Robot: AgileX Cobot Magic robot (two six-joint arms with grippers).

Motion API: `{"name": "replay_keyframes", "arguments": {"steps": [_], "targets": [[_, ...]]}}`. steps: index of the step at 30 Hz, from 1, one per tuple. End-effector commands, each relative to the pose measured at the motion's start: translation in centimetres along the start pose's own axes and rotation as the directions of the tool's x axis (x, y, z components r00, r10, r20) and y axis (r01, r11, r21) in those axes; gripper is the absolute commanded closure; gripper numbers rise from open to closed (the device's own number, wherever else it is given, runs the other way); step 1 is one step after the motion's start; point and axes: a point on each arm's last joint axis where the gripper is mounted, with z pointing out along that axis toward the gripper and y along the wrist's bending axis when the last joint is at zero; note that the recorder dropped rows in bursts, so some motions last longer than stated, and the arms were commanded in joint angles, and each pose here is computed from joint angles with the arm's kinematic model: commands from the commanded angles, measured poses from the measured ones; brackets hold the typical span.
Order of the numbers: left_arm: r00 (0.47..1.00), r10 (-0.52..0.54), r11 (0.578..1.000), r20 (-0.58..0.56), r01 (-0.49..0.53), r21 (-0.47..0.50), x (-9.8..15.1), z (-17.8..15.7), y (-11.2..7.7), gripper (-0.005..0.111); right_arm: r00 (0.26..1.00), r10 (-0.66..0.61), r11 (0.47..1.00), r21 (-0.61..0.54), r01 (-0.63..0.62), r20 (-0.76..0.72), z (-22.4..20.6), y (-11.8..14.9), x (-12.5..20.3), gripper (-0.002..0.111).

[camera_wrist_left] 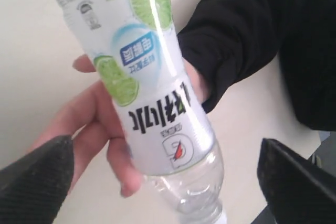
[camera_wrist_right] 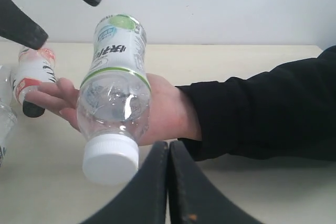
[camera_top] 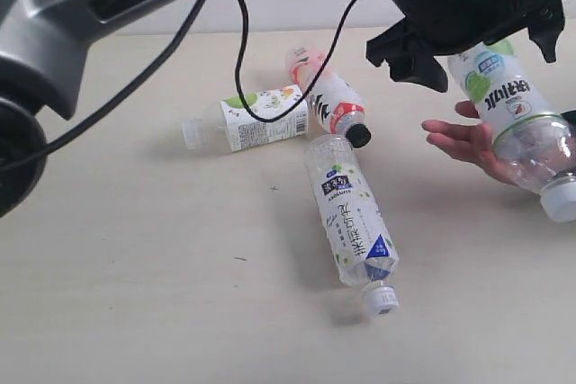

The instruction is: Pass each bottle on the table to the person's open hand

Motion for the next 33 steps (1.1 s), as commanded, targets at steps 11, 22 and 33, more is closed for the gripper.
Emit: {"name": "replay_keyframes", "arguments": {"steps": [11, 22, 33], "targets": [[0.94, 0.325, 0.94, -0.102, -0.333, -0.079, 1.6, -6.8, -2.2, 0.044, 1.0, -0.004, 1.0, 0.004, 0.004, 0.014, 0.0, 0.0, 0.0, 0.108], [0.906, 0.419, 0.906, -0.063, -0.421, -0.041, 2.4, -9.5, -4.2, 0.106, 1.0, -0.004, 1.0, 0.004, 0.004, 0.014, 0.0, 0.0, 0.0, 0.108], [0.881, 0.471, 0.878, -0.05, -0.473, -0.072, 3.0, -12.2, -4.2, 0.106, 1.0, -0.004, 1.0, 0.004, 0.004, 0.014, 0.0, 0.0, 0.0, 0.108]]}}
